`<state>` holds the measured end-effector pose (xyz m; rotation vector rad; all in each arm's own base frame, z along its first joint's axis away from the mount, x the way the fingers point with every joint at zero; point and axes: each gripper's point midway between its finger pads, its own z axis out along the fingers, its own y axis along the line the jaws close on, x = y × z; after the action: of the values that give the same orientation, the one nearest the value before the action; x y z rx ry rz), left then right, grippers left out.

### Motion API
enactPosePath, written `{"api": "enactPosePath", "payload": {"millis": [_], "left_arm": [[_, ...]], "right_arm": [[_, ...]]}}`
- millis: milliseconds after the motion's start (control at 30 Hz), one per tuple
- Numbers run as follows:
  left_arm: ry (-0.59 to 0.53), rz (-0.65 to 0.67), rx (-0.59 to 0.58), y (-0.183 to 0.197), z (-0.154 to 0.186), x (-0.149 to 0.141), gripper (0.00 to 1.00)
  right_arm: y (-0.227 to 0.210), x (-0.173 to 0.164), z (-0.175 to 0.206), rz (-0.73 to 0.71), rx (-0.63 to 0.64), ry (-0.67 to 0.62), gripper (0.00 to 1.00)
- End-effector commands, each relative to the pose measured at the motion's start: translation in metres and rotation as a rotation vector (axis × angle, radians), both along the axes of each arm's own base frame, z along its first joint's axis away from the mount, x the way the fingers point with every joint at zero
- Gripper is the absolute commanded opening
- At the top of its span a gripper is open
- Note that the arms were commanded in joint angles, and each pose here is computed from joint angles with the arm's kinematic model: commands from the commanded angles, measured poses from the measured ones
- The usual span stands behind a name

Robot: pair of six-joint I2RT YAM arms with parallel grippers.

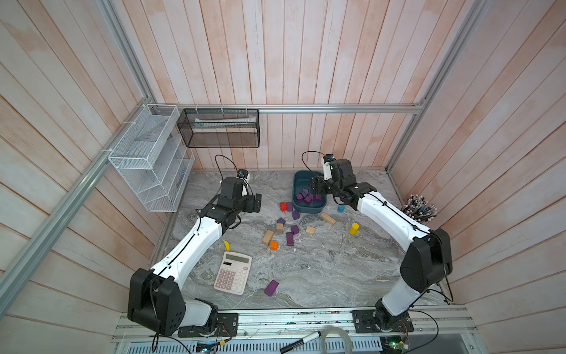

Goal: Pick purple bricks into the storage bin
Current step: Place the building block in the storage box, then pick up the building block from the center of the board.

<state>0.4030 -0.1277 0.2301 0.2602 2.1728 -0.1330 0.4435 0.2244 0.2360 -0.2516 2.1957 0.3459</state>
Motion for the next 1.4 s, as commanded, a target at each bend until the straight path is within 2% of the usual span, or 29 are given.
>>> {"api": "enactPosePath", "payload": {"millis": [0,267,633,767,1367], "left_arm": [[-0.012,0.041,-0.038,0.005,0.009,0.003,1.0],[-0.008,0.026,-0.08,0.001,0.011,0.002,1.0],[0.019,0.02,-0.094,-0.003,0.004,0.003,1.0],[0.026,0.009,-0.1,-0.005,0.002,0.003,1.0],[0.057,-0.115,-0.139,-0.026,0.001,-0.005,1.0]], "right_arm": [[0.005,-0.018,0.005,0.005,-0.008,-0.029,0.86],[0.023,-0.063,-0.009,0.077,-0.021,-0.023,0.8],[0.03,-0.123,-0.062,0.144,-0.03,0.077,0.75],[0.037,-0.129,-0.077,0.143,-0.032,0.105,0.74],[0.067,-0.11,-0.148,0.147,-0.13,0.271,0.65]]}}
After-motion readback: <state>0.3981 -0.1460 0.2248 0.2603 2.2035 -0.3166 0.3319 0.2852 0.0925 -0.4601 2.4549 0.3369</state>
